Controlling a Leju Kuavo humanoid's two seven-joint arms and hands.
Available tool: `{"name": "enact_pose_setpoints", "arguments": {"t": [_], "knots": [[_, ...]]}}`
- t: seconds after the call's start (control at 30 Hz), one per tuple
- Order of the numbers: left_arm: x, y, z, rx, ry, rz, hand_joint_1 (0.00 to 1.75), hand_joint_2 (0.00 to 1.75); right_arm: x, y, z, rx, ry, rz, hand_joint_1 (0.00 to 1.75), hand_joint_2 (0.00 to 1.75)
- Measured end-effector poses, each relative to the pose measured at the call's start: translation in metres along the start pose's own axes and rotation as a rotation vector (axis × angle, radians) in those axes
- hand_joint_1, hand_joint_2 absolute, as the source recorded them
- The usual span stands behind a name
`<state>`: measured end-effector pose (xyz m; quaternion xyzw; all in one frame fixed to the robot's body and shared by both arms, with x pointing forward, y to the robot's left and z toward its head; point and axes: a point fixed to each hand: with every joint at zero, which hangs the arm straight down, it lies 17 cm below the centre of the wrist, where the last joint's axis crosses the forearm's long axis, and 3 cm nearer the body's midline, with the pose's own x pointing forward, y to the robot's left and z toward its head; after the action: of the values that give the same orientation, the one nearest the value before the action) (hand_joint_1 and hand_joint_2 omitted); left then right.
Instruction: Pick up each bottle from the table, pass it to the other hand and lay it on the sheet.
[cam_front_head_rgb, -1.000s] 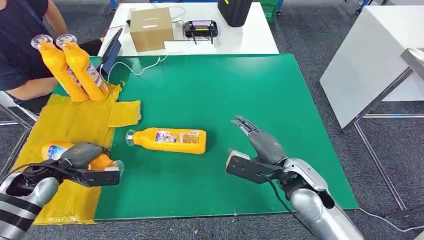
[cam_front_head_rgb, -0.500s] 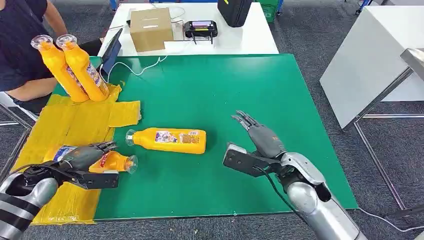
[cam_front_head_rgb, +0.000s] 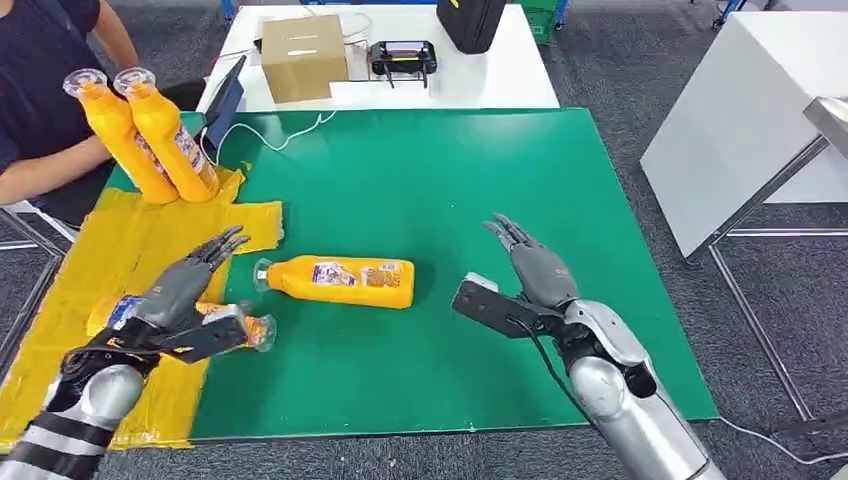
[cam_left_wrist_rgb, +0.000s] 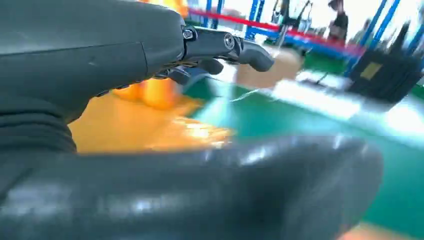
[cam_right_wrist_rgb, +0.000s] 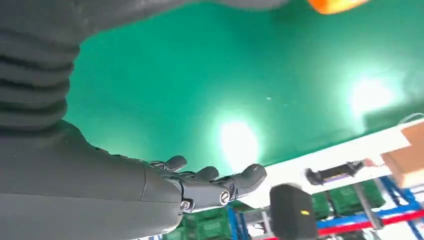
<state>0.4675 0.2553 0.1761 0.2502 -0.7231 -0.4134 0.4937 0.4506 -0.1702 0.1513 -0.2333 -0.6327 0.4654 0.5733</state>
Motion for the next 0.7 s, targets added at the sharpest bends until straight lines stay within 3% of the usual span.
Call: {"name": "enact_pose_setpoints", "arguments": {"t": [0.1,0.23,0.7], "knots": [[0.034,0.028,-0.007,0.107,-0.043,0.185,0.00,0.00,-0.003,0.000,-0.002,0.009,0.000,0.020,0.00,1.75],[0.061,0.051,-0.009,0.187,-0.098,0.284,0.00,0.00,-0.003,0.002,-0.013,0.039,-0.002,0.029,0.00,1.75],[0.106,0.069,-0.018,0.226,-0.197,0.507,0.00,0.00,0.017,0.026,-0.064,0.173,-0.030,0.027,0.00,1.75]]}}
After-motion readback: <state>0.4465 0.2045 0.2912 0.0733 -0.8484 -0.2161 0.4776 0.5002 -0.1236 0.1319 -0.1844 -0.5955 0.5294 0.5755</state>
